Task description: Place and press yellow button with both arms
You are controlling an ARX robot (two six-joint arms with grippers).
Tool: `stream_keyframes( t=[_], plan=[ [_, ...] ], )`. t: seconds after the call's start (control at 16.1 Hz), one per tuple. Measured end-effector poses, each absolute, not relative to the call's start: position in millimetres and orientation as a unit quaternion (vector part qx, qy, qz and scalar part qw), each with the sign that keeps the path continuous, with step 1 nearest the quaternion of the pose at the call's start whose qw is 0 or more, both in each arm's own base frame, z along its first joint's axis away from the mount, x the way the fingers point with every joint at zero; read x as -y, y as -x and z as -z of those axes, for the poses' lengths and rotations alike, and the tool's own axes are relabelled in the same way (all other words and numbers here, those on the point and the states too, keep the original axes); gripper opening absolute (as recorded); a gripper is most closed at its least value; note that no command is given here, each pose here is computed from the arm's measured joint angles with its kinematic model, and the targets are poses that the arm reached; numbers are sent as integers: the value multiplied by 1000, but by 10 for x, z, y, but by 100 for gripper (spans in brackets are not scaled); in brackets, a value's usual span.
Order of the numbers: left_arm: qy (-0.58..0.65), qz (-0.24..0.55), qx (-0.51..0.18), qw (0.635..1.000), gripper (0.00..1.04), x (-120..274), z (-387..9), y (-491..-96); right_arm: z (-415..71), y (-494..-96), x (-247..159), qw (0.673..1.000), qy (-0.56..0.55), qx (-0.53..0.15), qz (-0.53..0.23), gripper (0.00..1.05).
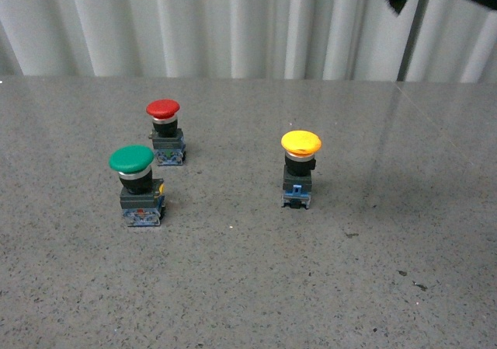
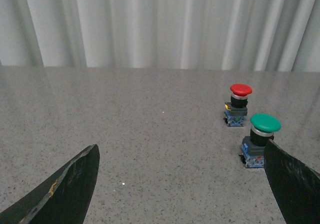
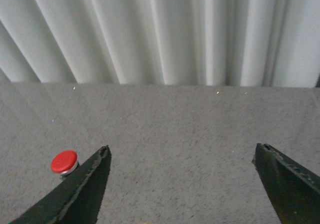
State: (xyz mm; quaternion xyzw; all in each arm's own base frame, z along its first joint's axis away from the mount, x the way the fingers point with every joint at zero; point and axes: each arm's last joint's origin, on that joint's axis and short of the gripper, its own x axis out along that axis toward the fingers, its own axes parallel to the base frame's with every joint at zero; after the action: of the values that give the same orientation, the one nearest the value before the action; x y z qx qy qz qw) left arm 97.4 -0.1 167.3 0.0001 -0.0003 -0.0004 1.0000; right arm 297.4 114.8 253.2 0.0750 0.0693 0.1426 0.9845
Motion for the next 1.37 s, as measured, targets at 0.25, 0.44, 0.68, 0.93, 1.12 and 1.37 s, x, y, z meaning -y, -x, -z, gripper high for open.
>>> stream_keyframes(
  t=[0.25,0.44,0.68,0.93,1.12,1.37],
  plan=[
    [0,0,0,1000,98,1,-1673,-974,-2247,-3010,-1540,973,-48,-124,-188,44],
    [0,0,0,1000,98,1,-1674,-974,-2154,-3027,-1623,970,-43,-138,-196,14],
    [0,0,0,1000,98,1,-1674,-974,-2110,-3030,-1650,968,-41,-144,-199,3],
    [0,0,0,1000,98,1,-1673,-974,-1965,-3027,-1754,963,-32,-162,-212,2],
    [0,0,0,1000,98,1,-1673,-974,-1873,-3041,-1781,961,-27,-175,-213,2],
    [0,0,0,1000,98,1,-1673,-974,-1782,-3117,-1705,963,-25,-186,-193,2]
  ],
)
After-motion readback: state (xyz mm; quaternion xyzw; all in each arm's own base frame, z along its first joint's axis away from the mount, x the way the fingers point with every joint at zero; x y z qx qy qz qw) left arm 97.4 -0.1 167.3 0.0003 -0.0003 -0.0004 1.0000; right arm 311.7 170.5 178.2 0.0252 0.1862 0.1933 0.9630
